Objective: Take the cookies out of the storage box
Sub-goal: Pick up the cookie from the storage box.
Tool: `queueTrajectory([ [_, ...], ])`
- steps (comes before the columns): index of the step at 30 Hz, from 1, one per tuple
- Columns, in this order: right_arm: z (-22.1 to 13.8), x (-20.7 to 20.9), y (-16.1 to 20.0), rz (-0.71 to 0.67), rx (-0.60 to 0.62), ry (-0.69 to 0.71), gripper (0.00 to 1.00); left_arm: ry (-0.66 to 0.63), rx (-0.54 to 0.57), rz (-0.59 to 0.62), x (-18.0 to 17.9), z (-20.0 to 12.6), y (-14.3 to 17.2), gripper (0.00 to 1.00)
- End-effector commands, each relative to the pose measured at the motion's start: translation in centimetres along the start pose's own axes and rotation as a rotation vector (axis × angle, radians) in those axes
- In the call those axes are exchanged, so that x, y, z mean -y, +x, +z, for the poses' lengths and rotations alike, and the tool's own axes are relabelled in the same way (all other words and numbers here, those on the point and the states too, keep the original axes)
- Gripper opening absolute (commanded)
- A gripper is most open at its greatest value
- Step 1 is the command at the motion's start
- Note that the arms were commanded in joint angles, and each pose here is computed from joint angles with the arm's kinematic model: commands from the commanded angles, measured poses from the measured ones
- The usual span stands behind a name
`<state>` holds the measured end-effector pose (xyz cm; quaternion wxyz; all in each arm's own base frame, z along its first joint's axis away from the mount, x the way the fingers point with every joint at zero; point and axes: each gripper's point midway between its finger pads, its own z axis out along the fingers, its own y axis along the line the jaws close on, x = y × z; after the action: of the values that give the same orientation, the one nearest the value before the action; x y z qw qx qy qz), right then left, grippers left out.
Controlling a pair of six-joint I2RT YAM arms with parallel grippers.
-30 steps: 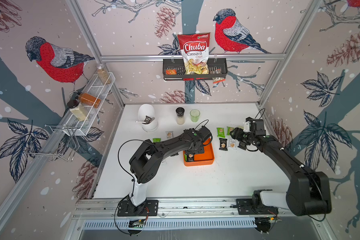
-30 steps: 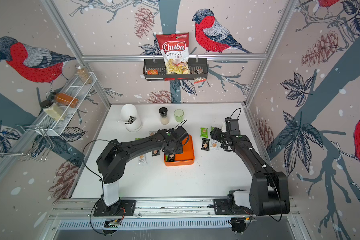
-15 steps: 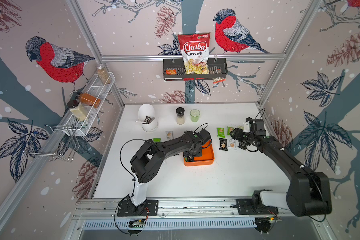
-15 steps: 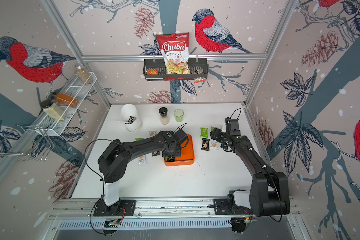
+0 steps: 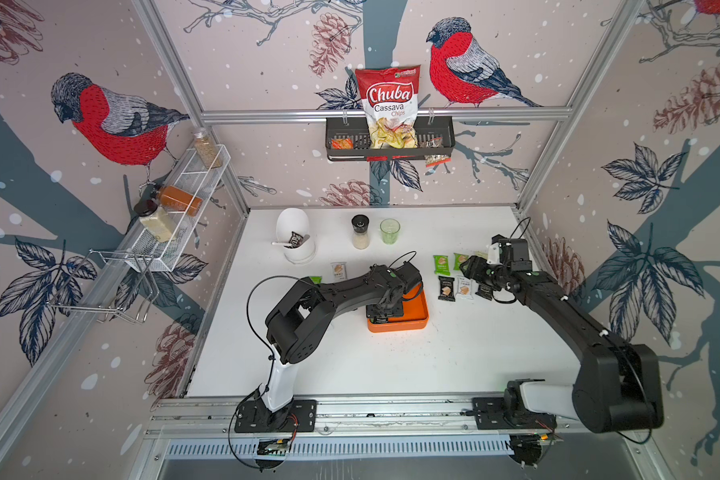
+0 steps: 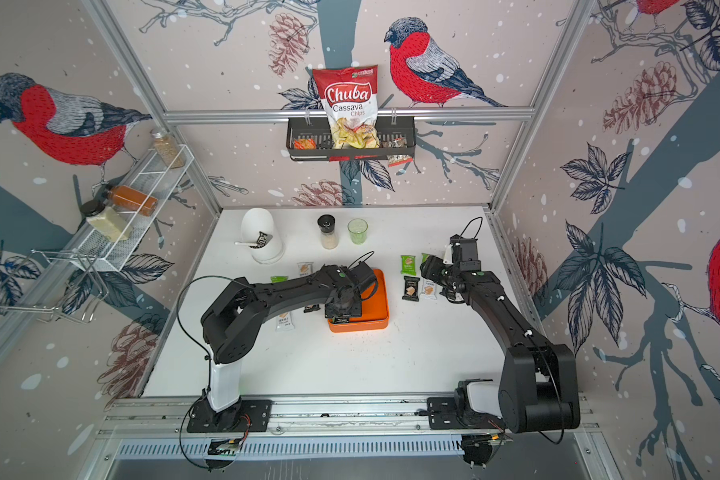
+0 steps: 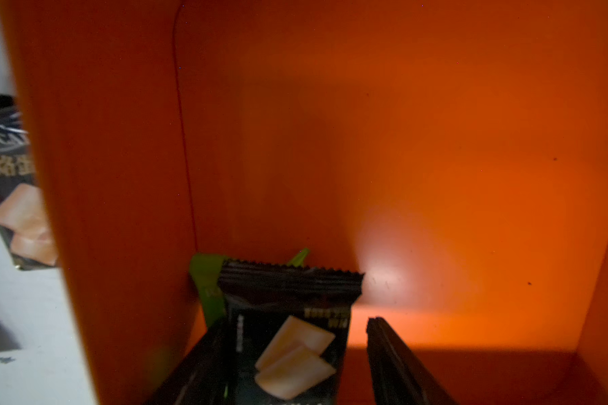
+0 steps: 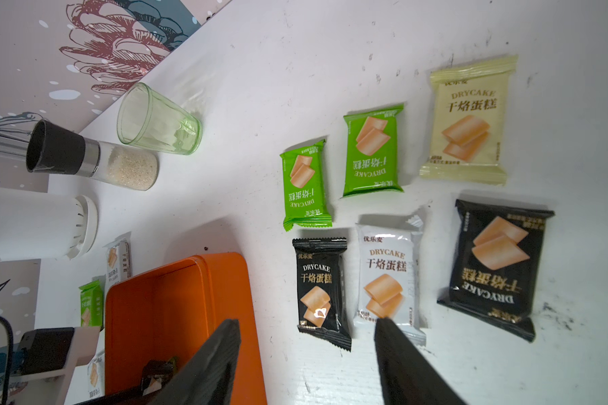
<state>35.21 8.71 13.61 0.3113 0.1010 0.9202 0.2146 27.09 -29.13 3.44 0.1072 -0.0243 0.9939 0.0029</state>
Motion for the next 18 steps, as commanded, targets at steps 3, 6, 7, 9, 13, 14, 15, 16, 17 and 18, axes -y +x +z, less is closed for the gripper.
queueTrajectory([
  [3,-0.1,-0.2,-0.5,-0.014,0.021,-0.007,0.66,-0.011,-0.013,0.018,-0.2,0.4,0.4,0.59],
  [6,-0.2,-0.1,-0.6,-0.014,0.022,-0.007,0.66,-0.013,-0.012,0.018,-0.3,0.4,0.5,0.5],
  [7,-0.2,-0.2,-0.6,-0.014,0.023,-0.008,0.66,-0.012,-0.009,0.017,-0.3,0.4,0.4,0.48],
  [9,-0.2,-0.2,-0.6,-0.013,0.023,-0.009,0.66,-0.009,-0.001,0.016,-0.3,0.2,0.2,0.44],
  [13,-0.2,-0.3,-0.6,-0.013,0.022,-0.012,0.66,-0.003,0.02,0.011,-0.2,-0.4,-0.2,0.41],
  [14,-0.2,-0.3,-0.6,-0.013,0.022,-0.013,0.66,-0.001,0.028,0.01,-0.1,-0.6,-0.4,0.41],
  [15,-0.2,-0.2,-0.5,-0.013,0.021,-0.013,0.66,0.001,0.038,0.008,-0.1,-0.8,-0.7,0.41],
  [16,-0.2,-0.2,-0.5,-0.01,0.02,-0.012,0.66,0.004,0.046,0.007,0.0,-1.0,-0.9,0.42],
  [17,-0.3,-0.3,-0.6,-0.011,0.022,-0.015,0.66,0.008,0.057,0.005,0.1,-1.4,-1.1,0.42],
  [18,-0.3,-0.4,-0.5,-0.01,0.02,-0.016,0.66,0.011,0.067,0.003,0.1,-1.7,-1.4,0.42],
])
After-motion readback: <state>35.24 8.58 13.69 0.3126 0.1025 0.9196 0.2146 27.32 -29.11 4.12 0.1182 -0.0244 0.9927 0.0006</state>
